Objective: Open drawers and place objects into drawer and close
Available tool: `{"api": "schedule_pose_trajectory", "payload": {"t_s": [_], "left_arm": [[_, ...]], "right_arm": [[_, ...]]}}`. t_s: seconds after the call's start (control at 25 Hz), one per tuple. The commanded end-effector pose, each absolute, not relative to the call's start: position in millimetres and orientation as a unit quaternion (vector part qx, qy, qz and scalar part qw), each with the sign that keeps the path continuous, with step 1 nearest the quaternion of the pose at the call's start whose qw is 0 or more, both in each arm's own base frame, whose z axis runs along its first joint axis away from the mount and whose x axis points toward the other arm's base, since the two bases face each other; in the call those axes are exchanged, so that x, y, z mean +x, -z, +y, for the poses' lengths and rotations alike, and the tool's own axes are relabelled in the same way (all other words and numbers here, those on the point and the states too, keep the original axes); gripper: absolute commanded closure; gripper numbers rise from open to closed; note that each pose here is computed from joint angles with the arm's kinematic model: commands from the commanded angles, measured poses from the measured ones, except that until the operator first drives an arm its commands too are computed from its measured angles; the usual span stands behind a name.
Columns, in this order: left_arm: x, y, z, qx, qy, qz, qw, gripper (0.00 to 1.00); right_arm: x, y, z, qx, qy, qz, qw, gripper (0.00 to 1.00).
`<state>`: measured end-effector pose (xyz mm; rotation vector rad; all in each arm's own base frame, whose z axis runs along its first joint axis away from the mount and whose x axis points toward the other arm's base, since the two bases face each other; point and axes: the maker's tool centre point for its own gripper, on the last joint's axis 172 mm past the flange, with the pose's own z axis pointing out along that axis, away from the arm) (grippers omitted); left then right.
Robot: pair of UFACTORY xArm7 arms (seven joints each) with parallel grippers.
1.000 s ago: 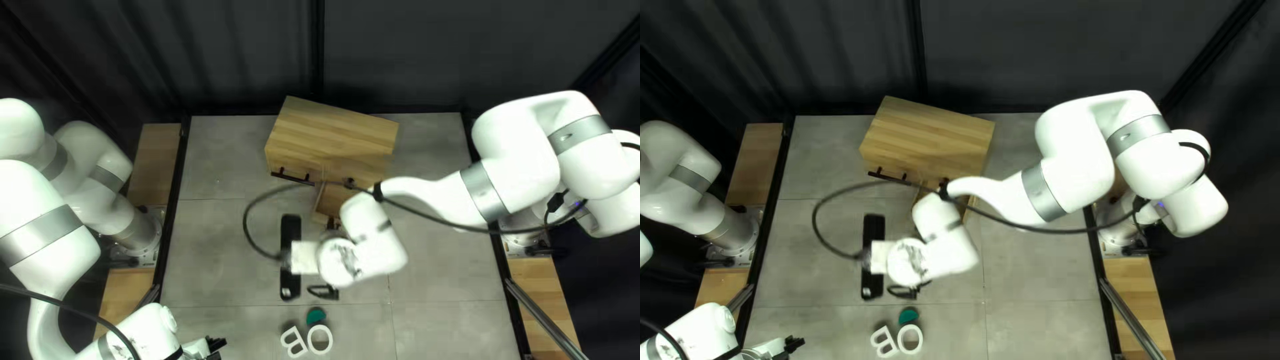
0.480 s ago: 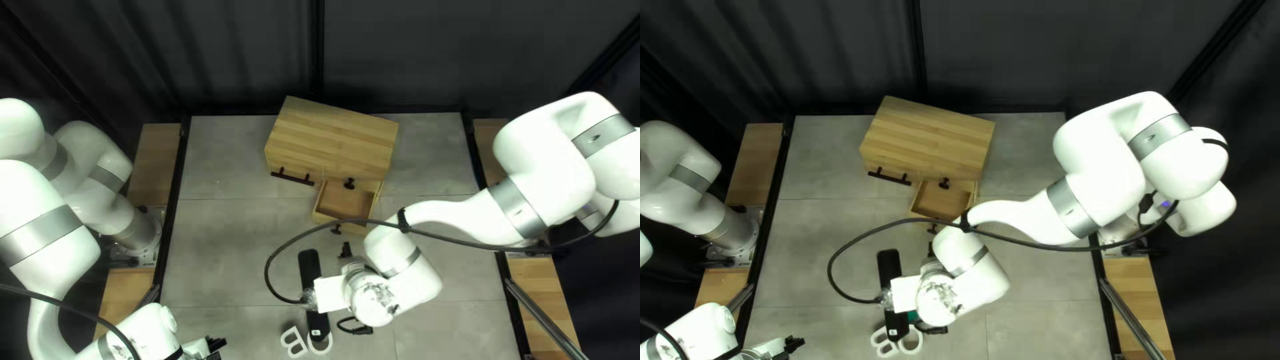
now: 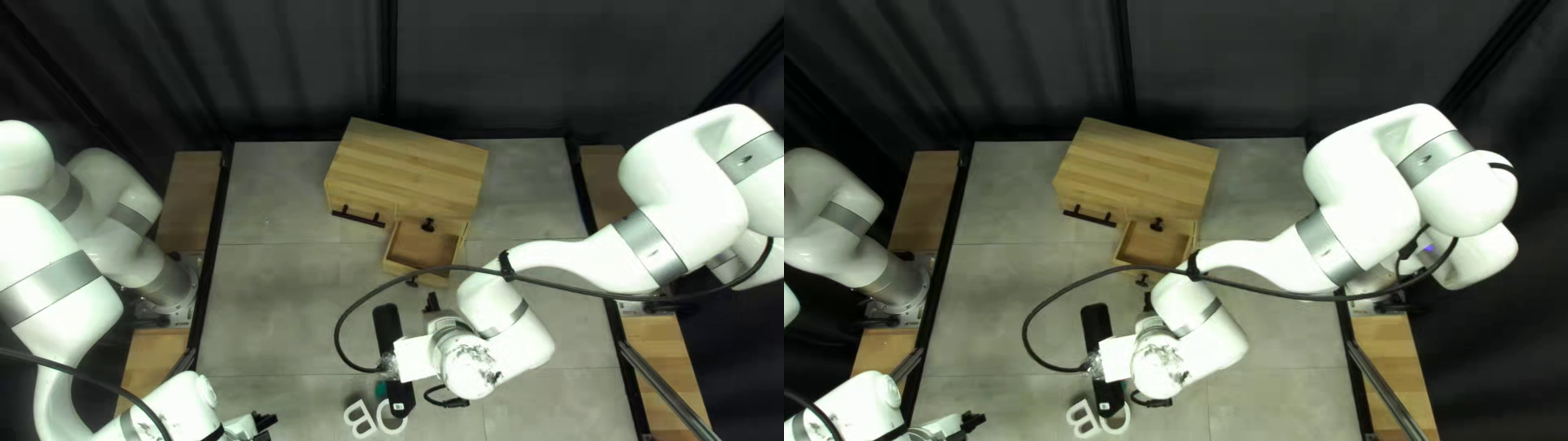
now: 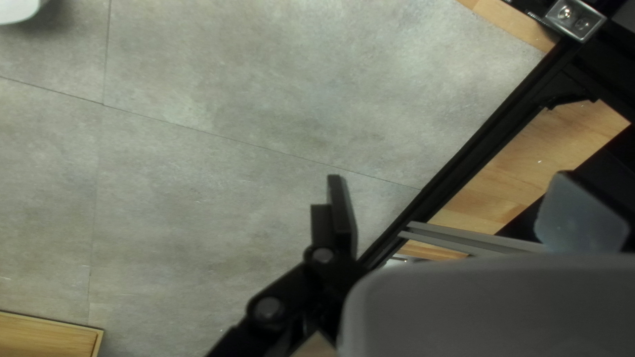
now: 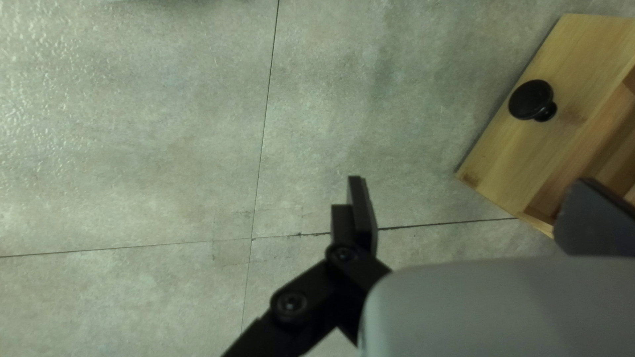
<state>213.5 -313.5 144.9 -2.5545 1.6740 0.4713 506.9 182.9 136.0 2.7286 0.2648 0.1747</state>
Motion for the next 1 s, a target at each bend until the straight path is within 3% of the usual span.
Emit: {"api": "schedule_pose_trajectory", "payload": {"t_s": [0.04,0.48,1.0], "left_arm": [[213.5,-144.9,-313.5,-0.826,-0.152,0.542,0.026,0.00],[213.5,-144.9,-313.5,-0.826,-0.152,0.542,0.026,0.00],[213.5,-144.9,-313.5,-0.826,-0.152,0.542,0.026,0.00]], "right_arm": [[526.4,-127.7,222.2,0.975,-0.101,0.091,0.178,0.00],[551.7,-84.9,254.0,0.989,-0.120,0.056,0.072,0.00],[552.5,-62.9,274.8,0.985,-0.135,0.095,0.041,0.00]]}}
